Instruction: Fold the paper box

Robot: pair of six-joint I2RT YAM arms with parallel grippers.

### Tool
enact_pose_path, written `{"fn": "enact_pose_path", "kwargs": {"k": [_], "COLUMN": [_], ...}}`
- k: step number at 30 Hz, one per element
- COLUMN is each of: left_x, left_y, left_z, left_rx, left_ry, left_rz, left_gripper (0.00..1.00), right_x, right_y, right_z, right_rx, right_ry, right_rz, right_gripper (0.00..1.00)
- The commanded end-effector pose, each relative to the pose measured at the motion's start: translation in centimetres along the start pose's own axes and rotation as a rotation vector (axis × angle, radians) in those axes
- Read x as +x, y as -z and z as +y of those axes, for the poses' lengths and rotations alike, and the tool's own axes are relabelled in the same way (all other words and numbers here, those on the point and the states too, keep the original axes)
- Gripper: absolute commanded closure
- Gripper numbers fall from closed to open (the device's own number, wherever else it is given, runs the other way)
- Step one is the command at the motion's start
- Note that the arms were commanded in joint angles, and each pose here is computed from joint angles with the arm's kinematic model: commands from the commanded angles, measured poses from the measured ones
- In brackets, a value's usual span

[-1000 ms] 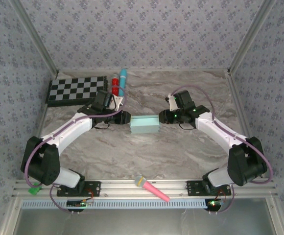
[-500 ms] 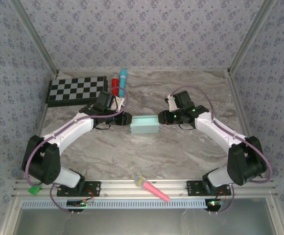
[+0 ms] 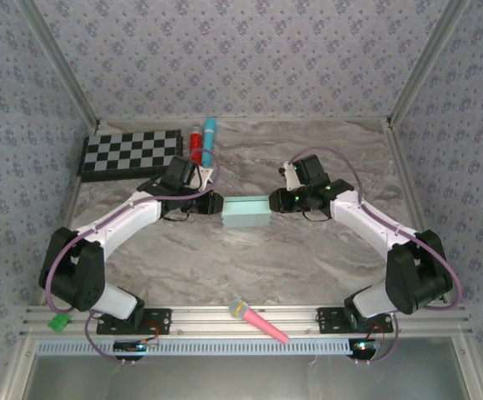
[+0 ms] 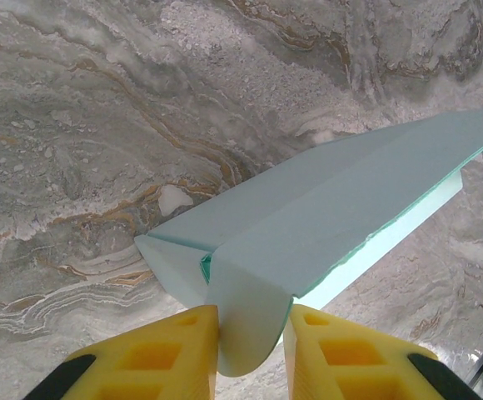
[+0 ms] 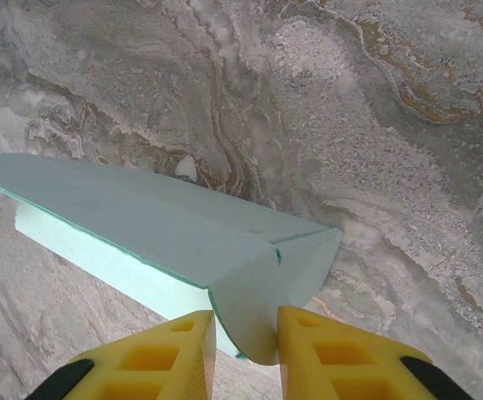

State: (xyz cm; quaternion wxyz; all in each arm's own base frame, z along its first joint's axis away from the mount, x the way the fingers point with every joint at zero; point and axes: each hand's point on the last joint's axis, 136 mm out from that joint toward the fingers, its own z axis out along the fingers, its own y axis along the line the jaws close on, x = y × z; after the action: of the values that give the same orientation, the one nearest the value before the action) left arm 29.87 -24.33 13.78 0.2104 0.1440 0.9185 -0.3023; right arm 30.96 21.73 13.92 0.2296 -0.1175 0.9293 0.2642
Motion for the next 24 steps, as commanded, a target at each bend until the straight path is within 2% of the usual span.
{"fn": "enact_pose_path", "kwargs": {"k": [1, 9, 24], "left_x": [-0.68, -0.92, -0.74], "left_y": [0.26, 0.36, -0.27], "left_z": [-0.80, -1.12, -1.28], "left_rx": [0.011, 0.020, 0.027], "left_ry": [-0.009, -0.010, -0.009], "left_rz": [-0.005, -0.012, 0.004], "left_gripper": [0.73, 0.77, 0.74], "right_x": [-0.82, -0.87, -1.10], "right_y": [0.10, -0.11, -0.50], "right_z": [1.20, 1.56, 2.08], "right_rx": [-0.038, -0.054, -0.069], "right_ry": [0.010, 0.005, -0.005], "right_rz": [-0.013, -0.007, 0.001], "right_gripper": [0.73, 0.73, 0.72]}}
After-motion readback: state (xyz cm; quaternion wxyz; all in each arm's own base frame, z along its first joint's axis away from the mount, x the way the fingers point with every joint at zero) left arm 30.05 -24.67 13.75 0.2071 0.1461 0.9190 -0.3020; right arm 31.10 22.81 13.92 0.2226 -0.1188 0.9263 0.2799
